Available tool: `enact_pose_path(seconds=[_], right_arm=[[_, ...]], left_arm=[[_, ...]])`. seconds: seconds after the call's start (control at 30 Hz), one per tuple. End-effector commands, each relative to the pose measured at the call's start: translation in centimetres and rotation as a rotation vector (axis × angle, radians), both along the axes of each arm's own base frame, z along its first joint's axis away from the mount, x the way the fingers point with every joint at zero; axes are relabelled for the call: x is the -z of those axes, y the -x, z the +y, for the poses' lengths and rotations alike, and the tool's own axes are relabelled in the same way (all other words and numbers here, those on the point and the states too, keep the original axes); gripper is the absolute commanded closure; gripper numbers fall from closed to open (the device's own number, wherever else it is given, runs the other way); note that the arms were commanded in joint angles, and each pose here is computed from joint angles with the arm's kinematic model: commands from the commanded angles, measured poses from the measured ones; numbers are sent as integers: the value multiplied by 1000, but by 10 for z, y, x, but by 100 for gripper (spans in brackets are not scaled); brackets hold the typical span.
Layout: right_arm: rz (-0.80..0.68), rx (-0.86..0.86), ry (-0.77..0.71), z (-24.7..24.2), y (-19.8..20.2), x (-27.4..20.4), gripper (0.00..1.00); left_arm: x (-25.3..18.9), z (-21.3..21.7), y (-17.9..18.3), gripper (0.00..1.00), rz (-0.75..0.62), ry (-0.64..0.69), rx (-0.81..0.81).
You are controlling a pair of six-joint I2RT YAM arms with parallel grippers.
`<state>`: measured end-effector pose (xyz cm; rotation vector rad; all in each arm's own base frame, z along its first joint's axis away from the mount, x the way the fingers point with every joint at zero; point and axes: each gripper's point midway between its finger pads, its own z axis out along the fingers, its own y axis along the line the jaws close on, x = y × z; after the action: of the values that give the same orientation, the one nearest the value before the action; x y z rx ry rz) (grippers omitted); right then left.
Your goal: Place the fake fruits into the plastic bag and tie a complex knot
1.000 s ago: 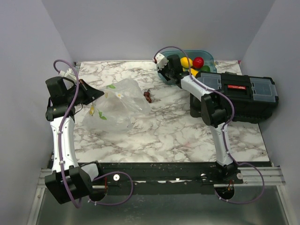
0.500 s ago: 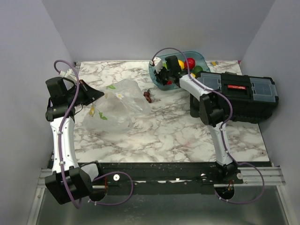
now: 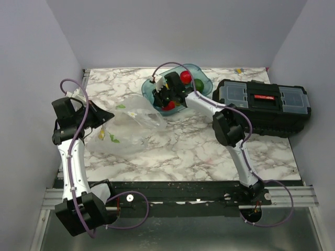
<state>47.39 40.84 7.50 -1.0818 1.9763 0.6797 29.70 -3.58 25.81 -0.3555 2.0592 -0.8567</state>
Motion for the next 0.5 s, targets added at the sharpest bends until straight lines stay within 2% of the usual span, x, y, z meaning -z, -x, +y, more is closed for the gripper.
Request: enact_pose_path(seconds=[0.0,0.1,0.13,0.17,0.2,0.3,0.4,0.43,0.47], right_arm=[[-18,-25,-147,18,4,-69,72],[-37,-76,-184,8,29,-106,34],[-47,-94,-196,3,41,-120,23],[-58,-101,-203,-4,49,-131,17],[-69,-108,-207,-10,59,-143,13],[-87,-126,-192,-32,84,-167,10],[-55,-194,-180,-48,117,-169,8],[-44,-216,-189,-51,130,-170,0],[-35,-239,-208,-53,142,-173,0]], left_arm=[[28,4,13,100,46,46,-39],[37,2,16,100,69,92,-32],[38,0,16,100,77,116,-25],[40,-1,16,100,83,136,-20],[40,-3,16,100,83,153,-11],[38,-5,16,100,76,168,3],[33,-7,16,100,70,182,15],[32,-8,16,100,71,191,17],[30,-9,16,100,71,201,19]])
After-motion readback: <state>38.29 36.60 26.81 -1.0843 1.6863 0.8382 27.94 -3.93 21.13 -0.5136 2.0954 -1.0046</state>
